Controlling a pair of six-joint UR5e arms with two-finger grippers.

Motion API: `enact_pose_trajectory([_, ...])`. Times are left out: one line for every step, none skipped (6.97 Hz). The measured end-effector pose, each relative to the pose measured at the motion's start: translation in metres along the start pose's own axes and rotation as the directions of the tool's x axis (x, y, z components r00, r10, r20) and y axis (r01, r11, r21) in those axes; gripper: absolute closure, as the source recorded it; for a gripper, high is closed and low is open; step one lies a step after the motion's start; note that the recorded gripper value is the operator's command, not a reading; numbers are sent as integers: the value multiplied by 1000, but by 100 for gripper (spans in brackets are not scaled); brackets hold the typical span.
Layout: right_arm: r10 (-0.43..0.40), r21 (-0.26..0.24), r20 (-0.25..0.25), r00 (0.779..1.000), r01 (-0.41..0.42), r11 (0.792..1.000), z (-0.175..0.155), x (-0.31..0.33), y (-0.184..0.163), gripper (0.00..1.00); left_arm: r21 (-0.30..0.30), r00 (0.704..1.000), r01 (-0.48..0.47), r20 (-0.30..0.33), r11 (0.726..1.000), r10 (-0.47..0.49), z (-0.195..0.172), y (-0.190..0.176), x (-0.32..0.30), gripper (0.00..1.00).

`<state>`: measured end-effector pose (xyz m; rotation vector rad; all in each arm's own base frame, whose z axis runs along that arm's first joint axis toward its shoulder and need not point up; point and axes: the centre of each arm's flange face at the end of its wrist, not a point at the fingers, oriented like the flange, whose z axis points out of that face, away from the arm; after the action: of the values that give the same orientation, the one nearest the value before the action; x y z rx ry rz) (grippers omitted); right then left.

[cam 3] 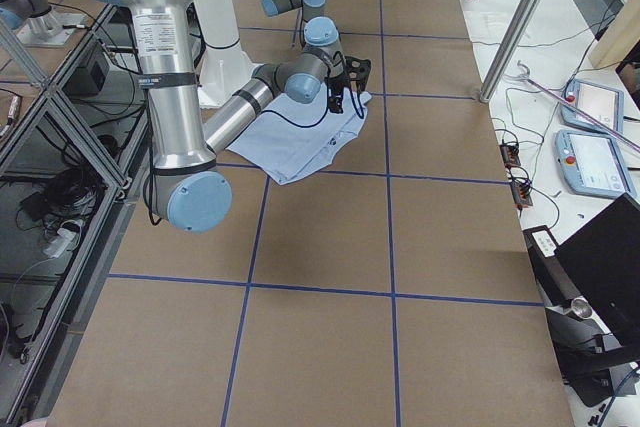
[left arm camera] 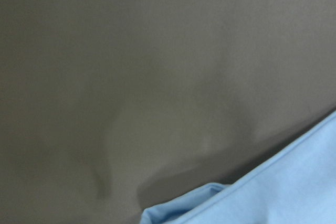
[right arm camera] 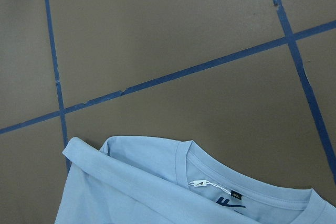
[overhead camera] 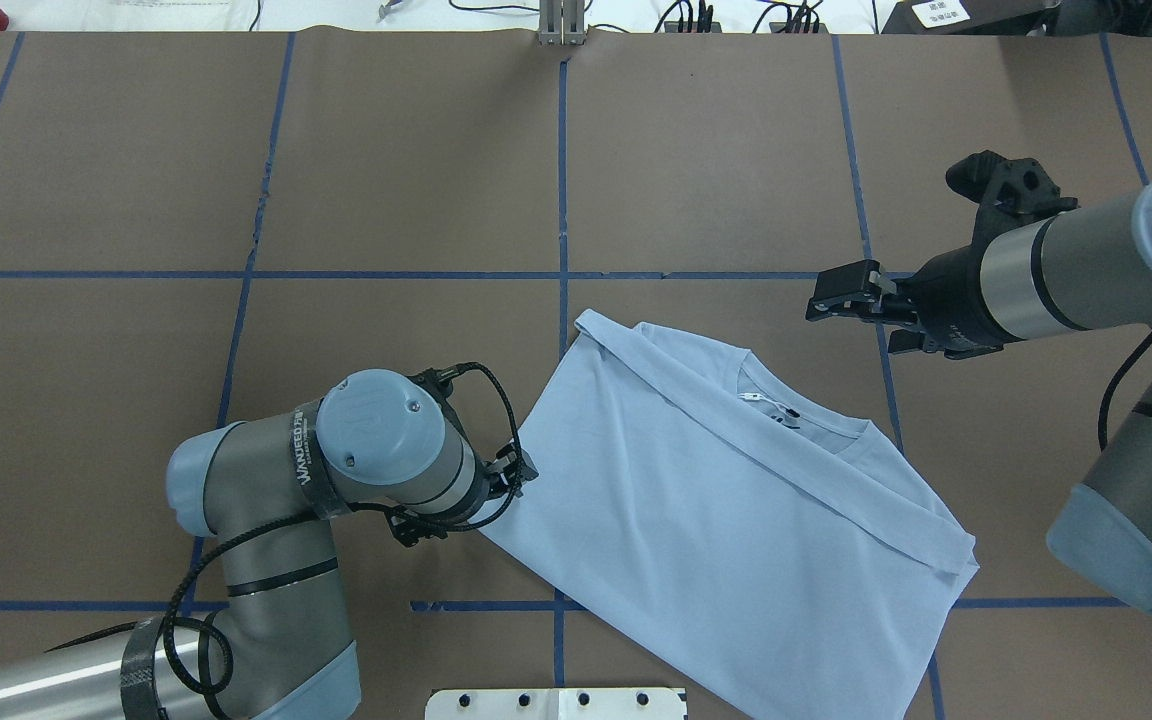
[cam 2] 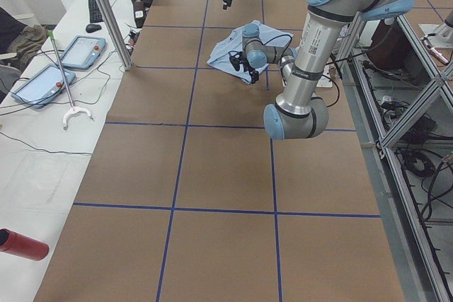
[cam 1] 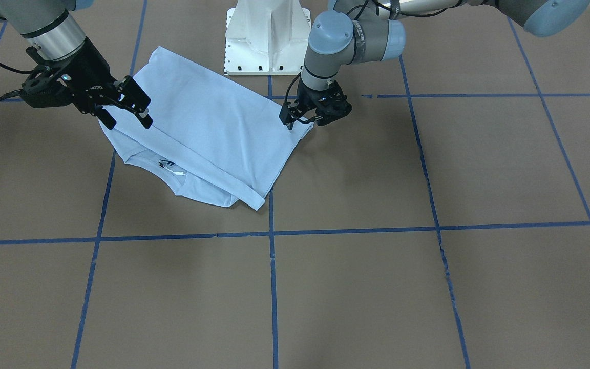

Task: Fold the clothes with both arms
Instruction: 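Release the shirt with the right gripper while the left gripper grasps its near corner, then drag the grasped corner with the left gripper to straighten the shirt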

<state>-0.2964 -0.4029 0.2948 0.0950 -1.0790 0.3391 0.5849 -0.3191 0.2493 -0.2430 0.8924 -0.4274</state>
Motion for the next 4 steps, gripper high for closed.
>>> enact_pose_trajectory([1, 0, -1, 1000, -1, 1000, 0, 1, 0, 0, 1, 1000, -2, 2, 1000, 2, 2, 3, 0, 39])
enact_pose_trajectory([1, 0, -1, 1000, -1, 1000, 0, 1, 0, 0, 9, 1000, -3, 0, 1000, 3, 2, 2, 0, 51])
enact_pose_trajectory([1, 0, -1, 1000, -1, 1000, 0, 1, 0, 0, 18, 1000, -3, -3, 1000, 3, 2, 1, 0, 61])
enact_pose_trajectory([1, 0, -2, 1000, -1, 1000, 0, 1, 0, 0, 24, 1000, -3, -5, 1000, 4, 1, 0, 1, 75])
